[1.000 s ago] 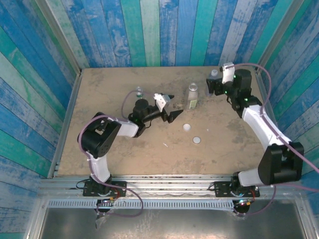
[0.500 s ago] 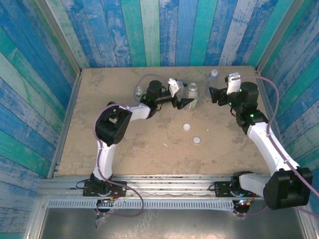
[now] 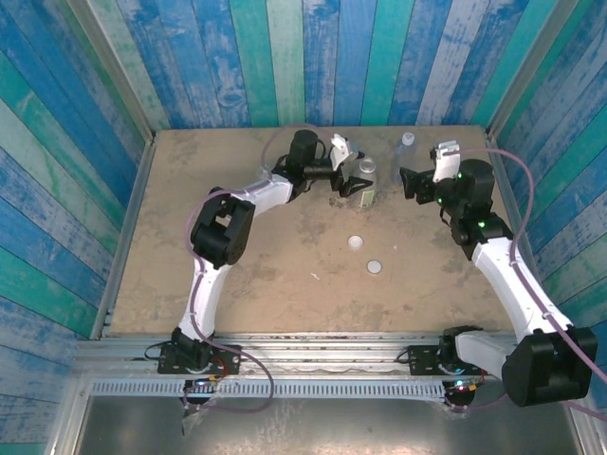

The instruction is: Screw on the bottle caps

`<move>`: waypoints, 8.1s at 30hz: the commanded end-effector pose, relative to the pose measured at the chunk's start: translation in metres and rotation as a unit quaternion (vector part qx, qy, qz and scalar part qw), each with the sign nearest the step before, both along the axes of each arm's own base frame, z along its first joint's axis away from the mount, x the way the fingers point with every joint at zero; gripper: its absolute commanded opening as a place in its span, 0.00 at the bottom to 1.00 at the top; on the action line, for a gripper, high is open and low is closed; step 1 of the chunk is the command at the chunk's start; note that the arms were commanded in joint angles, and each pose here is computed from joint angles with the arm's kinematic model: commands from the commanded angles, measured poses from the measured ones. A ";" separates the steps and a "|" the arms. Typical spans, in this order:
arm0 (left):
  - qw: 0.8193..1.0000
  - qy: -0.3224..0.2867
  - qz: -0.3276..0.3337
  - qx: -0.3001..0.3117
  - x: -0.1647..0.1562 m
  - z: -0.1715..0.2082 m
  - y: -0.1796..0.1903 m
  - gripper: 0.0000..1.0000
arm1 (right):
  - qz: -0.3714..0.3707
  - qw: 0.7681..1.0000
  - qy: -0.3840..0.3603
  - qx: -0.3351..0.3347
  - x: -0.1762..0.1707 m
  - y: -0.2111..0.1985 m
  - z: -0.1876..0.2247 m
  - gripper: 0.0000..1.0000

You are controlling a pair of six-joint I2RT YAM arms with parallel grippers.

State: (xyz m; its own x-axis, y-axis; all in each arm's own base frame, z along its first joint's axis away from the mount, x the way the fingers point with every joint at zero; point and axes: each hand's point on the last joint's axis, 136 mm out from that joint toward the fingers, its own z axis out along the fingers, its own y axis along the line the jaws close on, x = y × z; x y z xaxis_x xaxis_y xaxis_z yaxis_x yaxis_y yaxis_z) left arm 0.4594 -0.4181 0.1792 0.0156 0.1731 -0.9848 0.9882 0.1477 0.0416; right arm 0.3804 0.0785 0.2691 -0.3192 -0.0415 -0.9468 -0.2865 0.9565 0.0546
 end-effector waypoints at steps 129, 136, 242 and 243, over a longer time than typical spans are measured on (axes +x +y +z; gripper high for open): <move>0.988 0.000 0.141 0.056 -0.140 -0.040 0.094 0.94 | 0.074 0.990 0.117 0.002 -0.031 0.080 -0.098 0.90; 0.988 -0.010 0.150 0.036 -0.144 -0.029 0.100 0.94 | 0.075 0.979 0.189 0.005 -0.034 0.089 -0.141 0.82; 0.985 -0.037 0.146 -0.086 -0.134 0.105 0.028 0.13 | 0.152 0.971 -0.148 0.112 -0.080 0.108 0.044 0.41; 0.985 -0.055 0.144 -0.083 -0.136 0.106 0.028 0.13 | 0.153 0.970 -0.147 0.114 -0.082 0.107 0.045 0.43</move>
